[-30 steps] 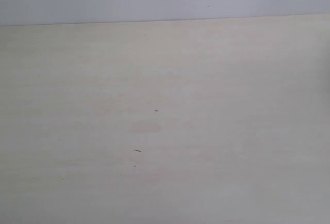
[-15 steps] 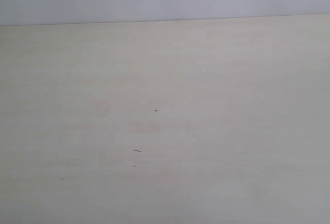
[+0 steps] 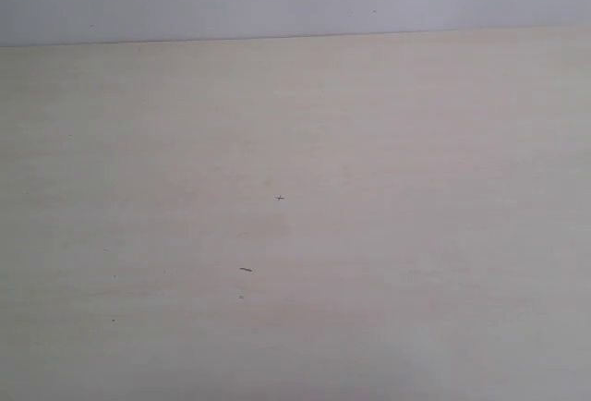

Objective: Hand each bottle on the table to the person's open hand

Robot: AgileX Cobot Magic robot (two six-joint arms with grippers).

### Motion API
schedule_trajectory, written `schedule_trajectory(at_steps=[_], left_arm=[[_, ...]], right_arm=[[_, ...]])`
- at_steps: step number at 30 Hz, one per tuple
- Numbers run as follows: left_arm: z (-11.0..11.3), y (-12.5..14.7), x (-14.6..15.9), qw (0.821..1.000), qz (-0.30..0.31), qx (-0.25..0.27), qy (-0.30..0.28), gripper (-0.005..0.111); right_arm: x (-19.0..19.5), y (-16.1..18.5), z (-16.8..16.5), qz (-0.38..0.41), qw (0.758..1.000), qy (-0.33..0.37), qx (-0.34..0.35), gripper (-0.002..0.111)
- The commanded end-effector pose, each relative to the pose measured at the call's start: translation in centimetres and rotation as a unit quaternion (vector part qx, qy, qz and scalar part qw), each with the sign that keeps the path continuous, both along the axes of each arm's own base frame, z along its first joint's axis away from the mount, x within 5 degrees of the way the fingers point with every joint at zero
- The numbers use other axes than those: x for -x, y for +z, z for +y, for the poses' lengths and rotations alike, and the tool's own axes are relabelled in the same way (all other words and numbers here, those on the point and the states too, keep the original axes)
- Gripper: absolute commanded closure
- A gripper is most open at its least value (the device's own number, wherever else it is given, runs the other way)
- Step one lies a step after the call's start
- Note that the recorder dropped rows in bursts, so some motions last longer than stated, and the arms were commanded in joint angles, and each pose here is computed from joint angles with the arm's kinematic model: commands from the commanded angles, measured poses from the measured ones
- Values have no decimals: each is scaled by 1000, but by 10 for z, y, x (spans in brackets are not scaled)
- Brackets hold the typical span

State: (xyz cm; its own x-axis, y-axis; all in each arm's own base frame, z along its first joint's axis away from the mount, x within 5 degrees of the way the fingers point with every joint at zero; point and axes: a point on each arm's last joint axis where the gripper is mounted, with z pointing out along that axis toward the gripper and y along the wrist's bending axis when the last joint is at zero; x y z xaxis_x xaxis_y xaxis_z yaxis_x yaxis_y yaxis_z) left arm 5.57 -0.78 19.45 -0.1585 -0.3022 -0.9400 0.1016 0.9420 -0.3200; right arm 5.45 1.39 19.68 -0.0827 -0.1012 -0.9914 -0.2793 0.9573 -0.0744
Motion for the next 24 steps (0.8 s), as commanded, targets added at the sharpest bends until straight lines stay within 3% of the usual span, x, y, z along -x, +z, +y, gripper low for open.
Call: schedule_trajectory(at_steps=[1, 24], left_arm=[[0, 1, 0, 1000, -4, -3, -1, 107], [0, 1, 0, 1000, -4, -3, -1, 107]], right_arm=[[1, -7, -2, 35, 999, -14, -16, 108], [1, -10, -3, 64, 996, -25, -49, 108]])
